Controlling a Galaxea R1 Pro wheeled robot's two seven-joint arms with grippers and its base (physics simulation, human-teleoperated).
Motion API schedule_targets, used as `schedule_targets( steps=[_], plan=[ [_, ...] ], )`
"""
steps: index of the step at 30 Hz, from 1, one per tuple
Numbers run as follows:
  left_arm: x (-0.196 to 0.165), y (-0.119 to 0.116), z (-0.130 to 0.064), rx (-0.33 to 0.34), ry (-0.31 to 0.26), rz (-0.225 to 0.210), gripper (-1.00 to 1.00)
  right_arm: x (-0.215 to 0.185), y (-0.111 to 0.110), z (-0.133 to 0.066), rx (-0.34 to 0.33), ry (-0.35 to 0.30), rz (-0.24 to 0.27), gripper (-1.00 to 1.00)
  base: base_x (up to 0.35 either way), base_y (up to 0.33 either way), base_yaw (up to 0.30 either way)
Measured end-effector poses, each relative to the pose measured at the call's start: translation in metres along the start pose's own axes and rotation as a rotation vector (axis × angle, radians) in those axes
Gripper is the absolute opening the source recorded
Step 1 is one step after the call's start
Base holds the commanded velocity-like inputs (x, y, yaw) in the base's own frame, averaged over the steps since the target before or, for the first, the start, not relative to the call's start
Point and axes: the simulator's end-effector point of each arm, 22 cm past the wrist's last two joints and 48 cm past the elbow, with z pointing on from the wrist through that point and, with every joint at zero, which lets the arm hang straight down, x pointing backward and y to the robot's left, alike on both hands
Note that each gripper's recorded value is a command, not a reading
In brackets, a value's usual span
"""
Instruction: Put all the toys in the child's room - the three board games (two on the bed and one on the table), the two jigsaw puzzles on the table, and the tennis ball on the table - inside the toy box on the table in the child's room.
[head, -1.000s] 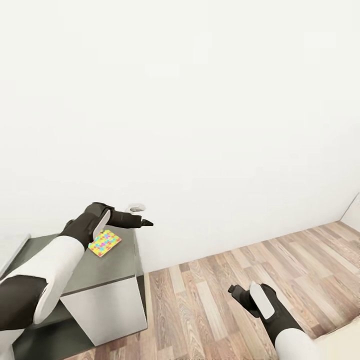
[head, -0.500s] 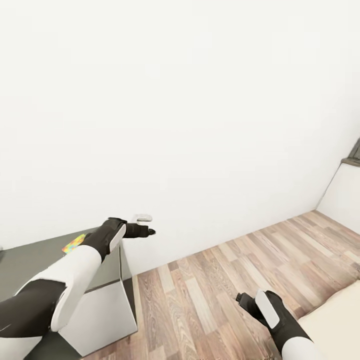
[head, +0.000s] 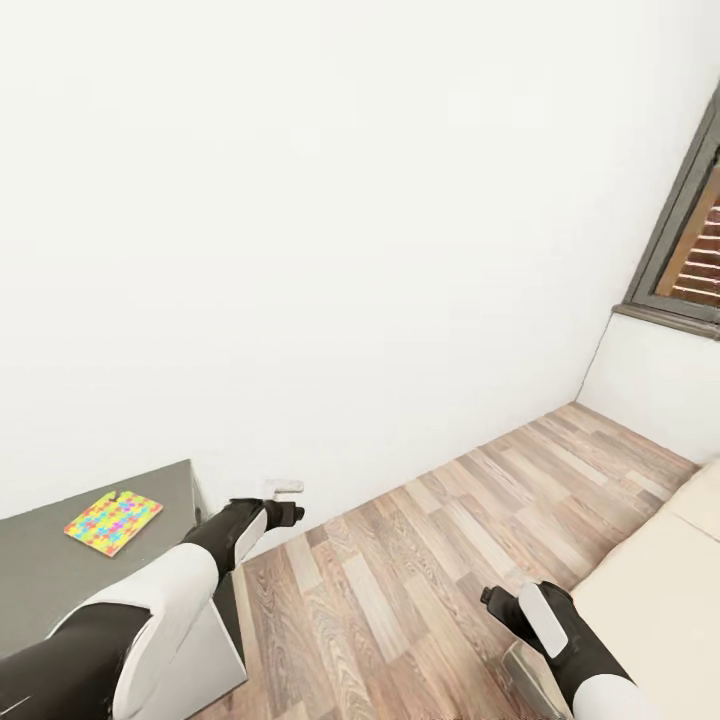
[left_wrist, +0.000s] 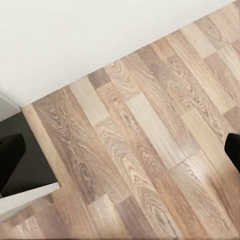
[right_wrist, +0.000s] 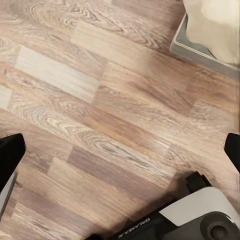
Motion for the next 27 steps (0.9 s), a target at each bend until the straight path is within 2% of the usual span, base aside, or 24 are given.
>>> schedule_targets(
  steps=[2, 11, 15, 16, 19, 21, 24, 27],
  plan=[
    [0.021, 0.002, 0.003, -0.013, 0.012, -0.003, 1.0, 0.0, 0.0, 0.0, 0.0, -0.001, -0.001, 1.0, 0.0, 0.0, -0.28],
    [0.075, 0.009, 0.008, -0.045, 0.034, -0.008, 1.0, -0.001, 0.001, -0.002, -0.004, -0.003, -0.001, 1.0, 0.0, 0.0, -0.28],
    [0.103, 0.011, 0.008, -0.053, 0.063, -0.009, 1.0, -0.001, 0.004, -0.002, -0.013, -0.004, -0.002, 1.0, 0.0, 0.0, -0.28],
    [0.125, 0.013, 0.008, -0.056, 0.089, -0.007, 1.0, -0.001, 0.006, -0.003, -0.021, -0.004, -0.003, 1.0, 0.0, 0.0, -0.28],
    [0.152, 0.014, 0.007, -0.059, 0.121, -0.001, 1.0, -0.002, 0.008, -0.003, -0.031, -0.006, -0.003, 1.0, 0.0, 0.0, -0.28],
    [0.186, 0.018, 0.004, -0.065, 0.156, 0.002, 1.0, -0.003, 0.01, -0.004, -0.041, -0.008, -0.004, 1.0, 0.0, 0.0, -0.28],
    [0.212, 0.019, 0.001, -0.067, 0.175, 0.005, 1.0, -0.003, 0.012, -0.004, -0.046, -0.009, -0.004, 1.0, 0.0, 0.0, -0.28],
    [0.258, 0.022, -0.006, -0.071, 0.205, 0.006, 1.0, -0.003, 0.013, -0.005, -0.049, -0.01, -0.004, 1.0, 0.0, 0.0, -0.28]
  ],
)
